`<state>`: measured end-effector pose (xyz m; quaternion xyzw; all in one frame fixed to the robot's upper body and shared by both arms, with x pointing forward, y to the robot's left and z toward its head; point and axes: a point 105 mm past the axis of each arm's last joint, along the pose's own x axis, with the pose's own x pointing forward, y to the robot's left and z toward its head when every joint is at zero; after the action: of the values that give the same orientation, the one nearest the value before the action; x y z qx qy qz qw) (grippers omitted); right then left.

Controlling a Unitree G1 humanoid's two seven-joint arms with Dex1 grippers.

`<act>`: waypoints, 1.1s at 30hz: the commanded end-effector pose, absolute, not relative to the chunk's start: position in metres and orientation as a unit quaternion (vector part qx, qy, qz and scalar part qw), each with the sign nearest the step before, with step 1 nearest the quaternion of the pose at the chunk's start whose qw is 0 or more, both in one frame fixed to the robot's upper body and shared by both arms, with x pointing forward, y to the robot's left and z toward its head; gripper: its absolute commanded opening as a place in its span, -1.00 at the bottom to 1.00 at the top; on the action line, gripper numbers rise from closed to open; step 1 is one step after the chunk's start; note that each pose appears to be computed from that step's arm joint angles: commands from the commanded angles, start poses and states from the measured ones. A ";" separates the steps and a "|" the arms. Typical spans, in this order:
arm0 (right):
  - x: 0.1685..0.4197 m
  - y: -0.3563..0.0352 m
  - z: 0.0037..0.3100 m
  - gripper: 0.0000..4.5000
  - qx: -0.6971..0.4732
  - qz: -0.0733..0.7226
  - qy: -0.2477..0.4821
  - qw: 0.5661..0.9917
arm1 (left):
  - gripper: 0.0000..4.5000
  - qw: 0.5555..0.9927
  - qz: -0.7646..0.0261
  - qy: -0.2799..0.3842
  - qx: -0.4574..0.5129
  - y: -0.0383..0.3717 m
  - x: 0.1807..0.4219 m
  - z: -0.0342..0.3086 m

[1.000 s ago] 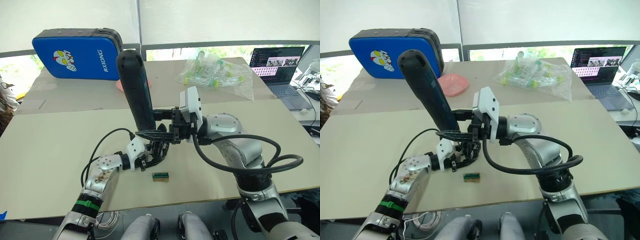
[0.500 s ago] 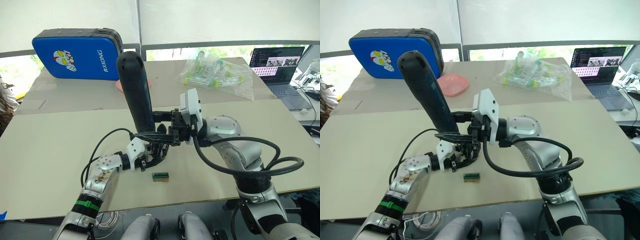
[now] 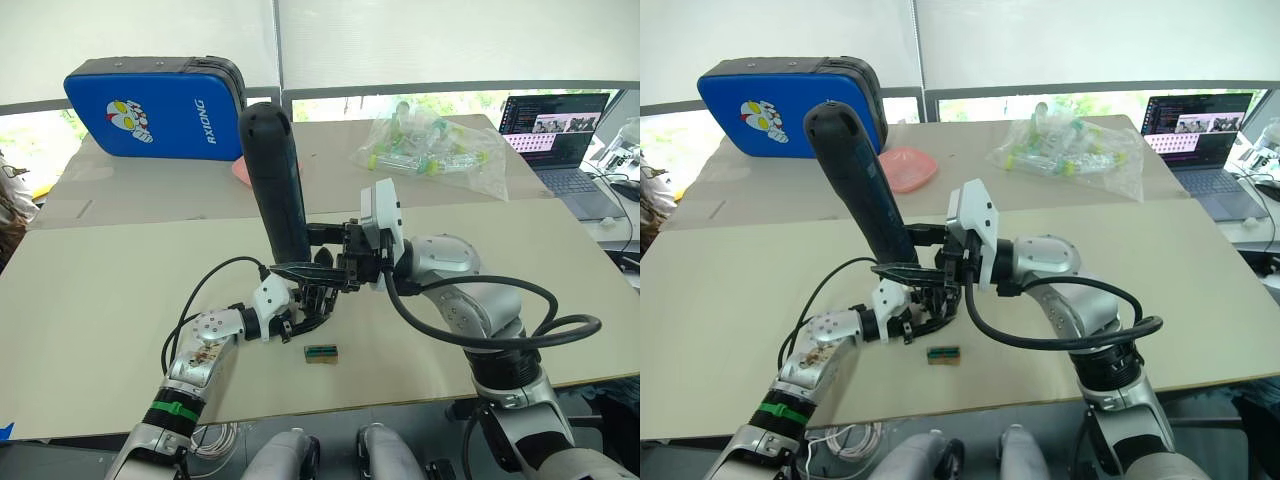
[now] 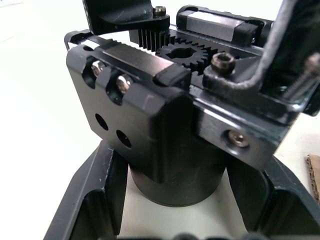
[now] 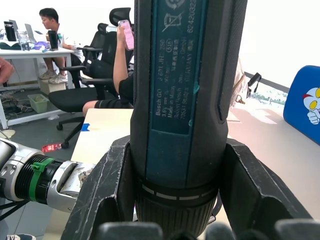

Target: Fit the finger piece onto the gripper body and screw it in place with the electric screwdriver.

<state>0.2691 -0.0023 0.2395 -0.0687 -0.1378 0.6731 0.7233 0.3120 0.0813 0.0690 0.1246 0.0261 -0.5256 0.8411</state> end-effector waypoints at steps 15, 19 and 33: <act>0.273 -0.004 0.246 -0.14 -0.059 0.661 -0.156 0.732 | 0.03 0.834 -0.532 0.088 0.116 0.085 0.301 0.041; 0.273 -0.004 0.245 -0.14 -0.054 0.660 -0.154 0.733 | 0.03 0.834 -0.532 0.089 0.116 0.085 0.301 0.040; 0.276 0.001 0.232 -0.14 -0.045 0.658 -0.138 0.739 | 0.03 0.833 -0.534 0.092 0.114 0.085 0.300 0.040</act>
<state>0.2763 0.0010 0.2341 -0.0440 -0.1330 0.6619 0.7364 0.3112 0.0820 0.0673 0.1213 0.0333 -0.5242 0.8422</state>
